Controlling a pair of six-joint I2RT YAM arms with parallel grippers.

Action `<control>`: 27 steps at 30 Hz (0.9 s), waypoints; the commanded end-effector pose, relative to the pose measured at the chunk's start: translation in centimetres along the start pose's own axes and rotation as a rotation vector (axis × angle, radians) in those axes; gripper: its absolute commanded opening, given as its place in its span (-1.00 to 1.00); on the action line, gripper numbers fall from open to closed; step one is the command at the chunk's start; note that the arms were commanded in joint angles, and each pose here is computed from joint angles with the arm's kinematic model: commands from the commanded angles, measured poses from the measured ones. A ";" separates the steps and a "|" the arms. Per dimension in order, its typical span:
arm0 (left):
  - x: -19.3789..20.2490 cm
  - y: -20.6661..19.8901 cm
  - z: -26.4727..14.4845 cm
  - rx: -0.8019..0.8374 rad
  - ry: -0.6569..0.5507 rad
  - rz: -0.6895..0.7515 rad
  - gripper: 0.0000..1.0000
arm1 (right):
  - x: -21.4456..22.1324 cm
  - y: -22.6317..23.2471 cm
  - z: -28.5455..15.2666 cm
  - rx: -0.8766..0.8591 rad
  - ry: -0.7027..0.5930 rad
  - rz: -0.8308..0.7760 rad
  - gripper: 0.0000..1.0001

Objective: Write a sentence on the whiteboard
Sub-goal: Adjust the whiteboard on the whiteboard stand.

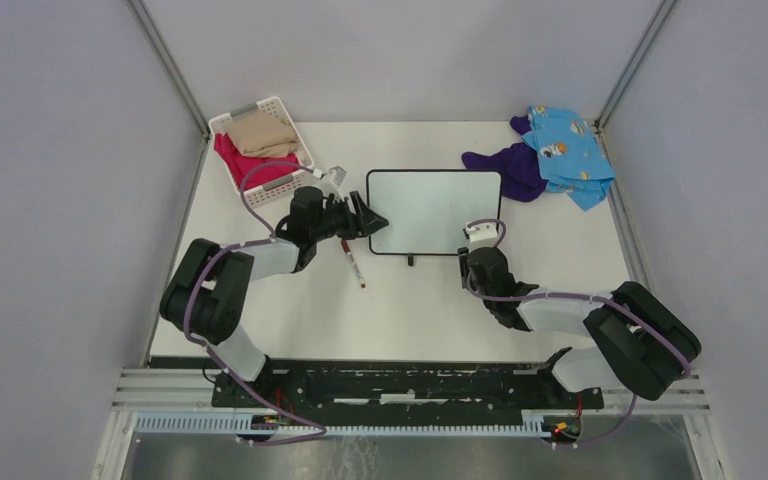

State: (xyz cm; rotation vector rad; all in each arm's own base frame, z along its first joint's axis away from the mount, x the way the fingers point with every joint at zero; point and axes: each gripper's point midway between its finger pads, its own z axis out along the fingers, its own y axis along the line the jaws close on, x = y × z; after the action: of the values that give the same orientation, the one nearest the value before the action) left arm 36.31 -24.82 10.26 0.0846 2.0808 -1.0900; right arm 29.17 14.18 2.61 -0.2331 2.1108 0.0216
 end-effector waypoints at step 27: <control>1.2 -4.6 1.2 0.105 0.016 0.072 0.35 | -2.6 1.2 0.6 -0.032 -0.068 0.042 -0.40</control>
State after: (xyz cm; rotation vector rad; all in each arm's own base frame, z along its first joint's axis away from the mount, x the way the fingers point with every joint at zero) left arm 34.41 -27.53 10.19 0.1589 2.0922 -1.1231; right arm 29.45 13.65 2.33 -0.2223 2.1164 -0.0167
